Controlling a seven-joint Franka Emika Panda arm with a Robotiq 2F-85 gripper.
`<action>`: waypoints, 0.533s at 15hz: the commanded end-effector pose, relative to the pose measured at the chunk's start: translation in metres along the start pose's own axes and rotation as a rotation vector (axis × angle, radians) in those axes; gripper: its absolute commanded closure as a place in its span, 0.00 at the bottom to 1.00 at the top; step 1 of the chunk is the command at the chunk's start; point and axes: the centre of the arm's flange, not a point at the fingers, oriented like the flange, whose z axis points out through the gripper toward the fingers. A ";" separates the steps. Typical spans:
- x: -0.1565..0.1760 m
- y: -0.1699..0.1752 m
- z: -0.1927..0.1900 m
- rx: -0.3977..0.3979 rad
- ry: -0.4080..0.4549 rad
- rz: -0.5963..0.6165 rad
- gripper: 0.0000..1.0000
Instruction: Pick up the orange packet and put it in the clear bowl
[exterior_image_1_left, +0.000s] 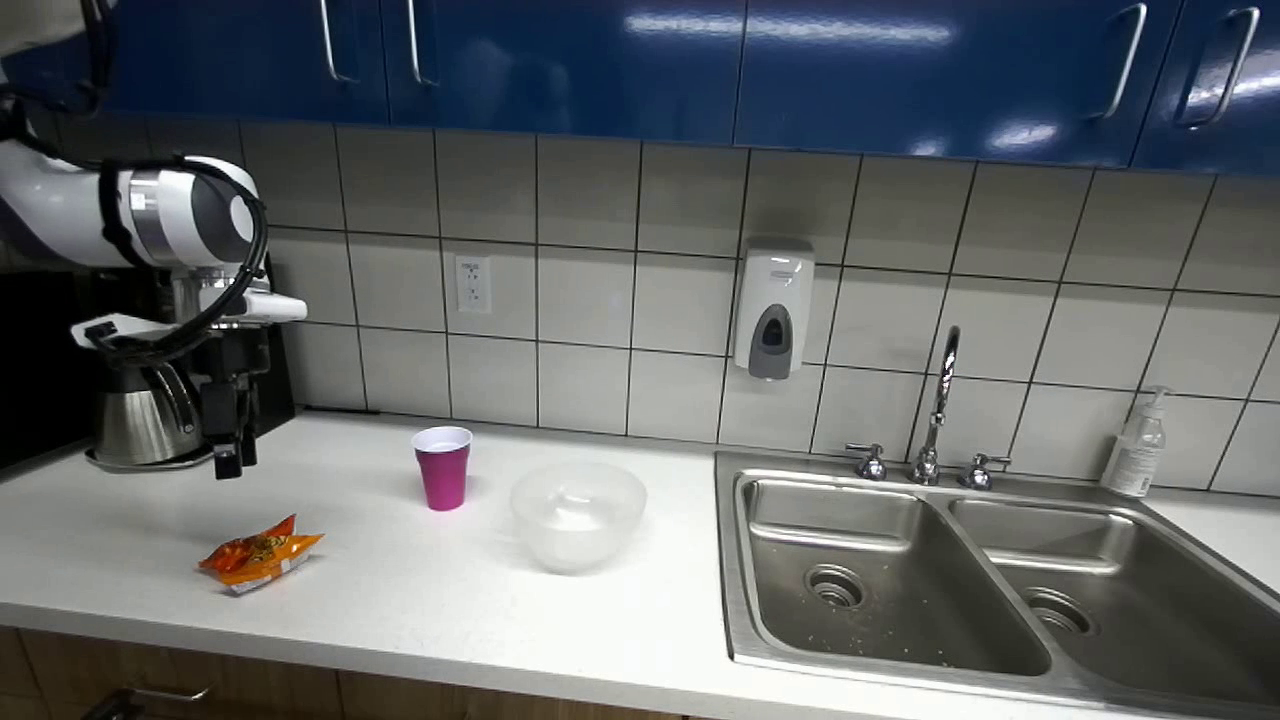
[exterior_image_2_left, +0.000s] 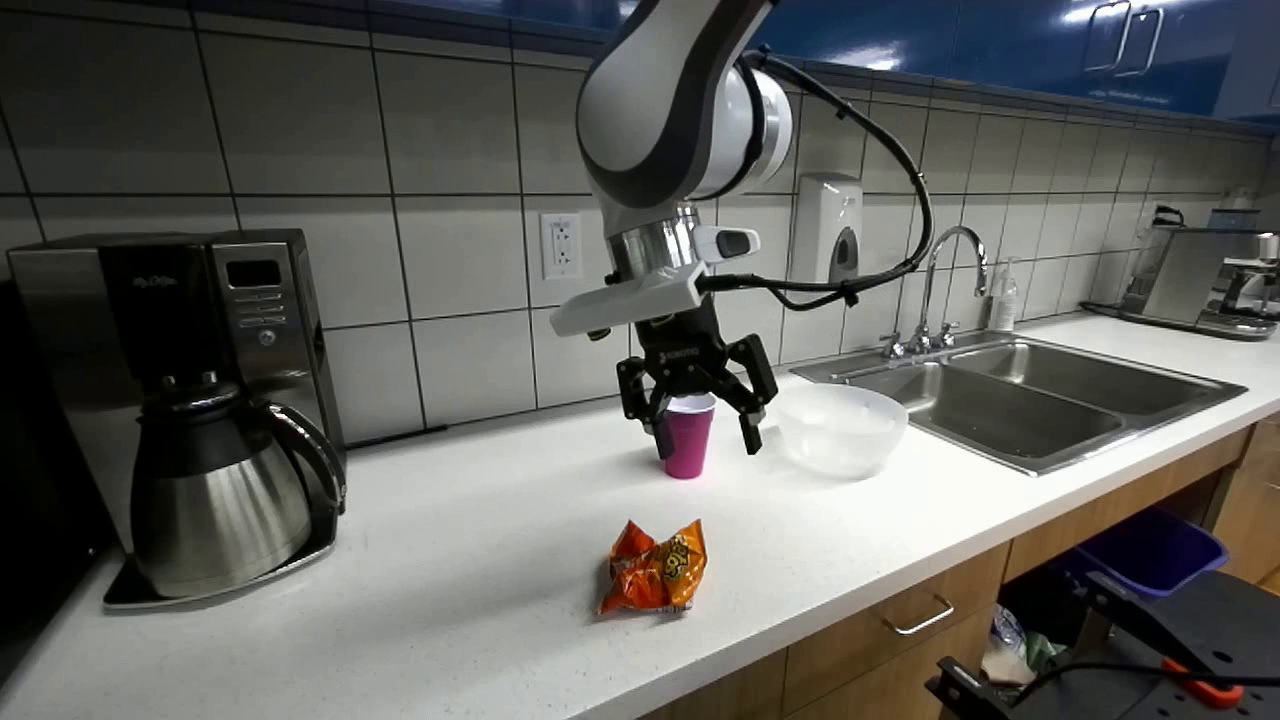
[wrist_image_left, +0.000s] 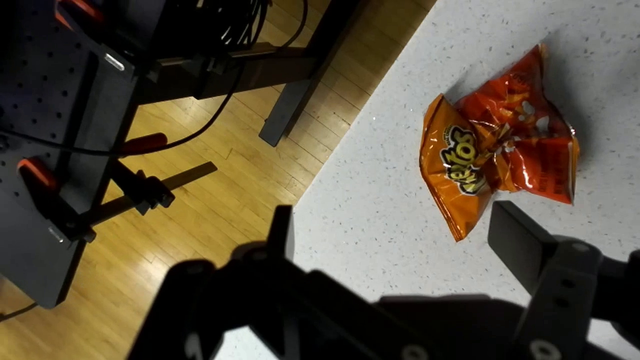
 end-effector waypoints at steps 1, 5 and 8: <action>0.004 -0.020 0.006 -0.062 -0.001 0.042 0.00; 0.005 -0.027 0.019 -0.102 -0.005 0.066 0.00; 0.004 -0.033 0.021 -0.093 0.025 0.074 0.00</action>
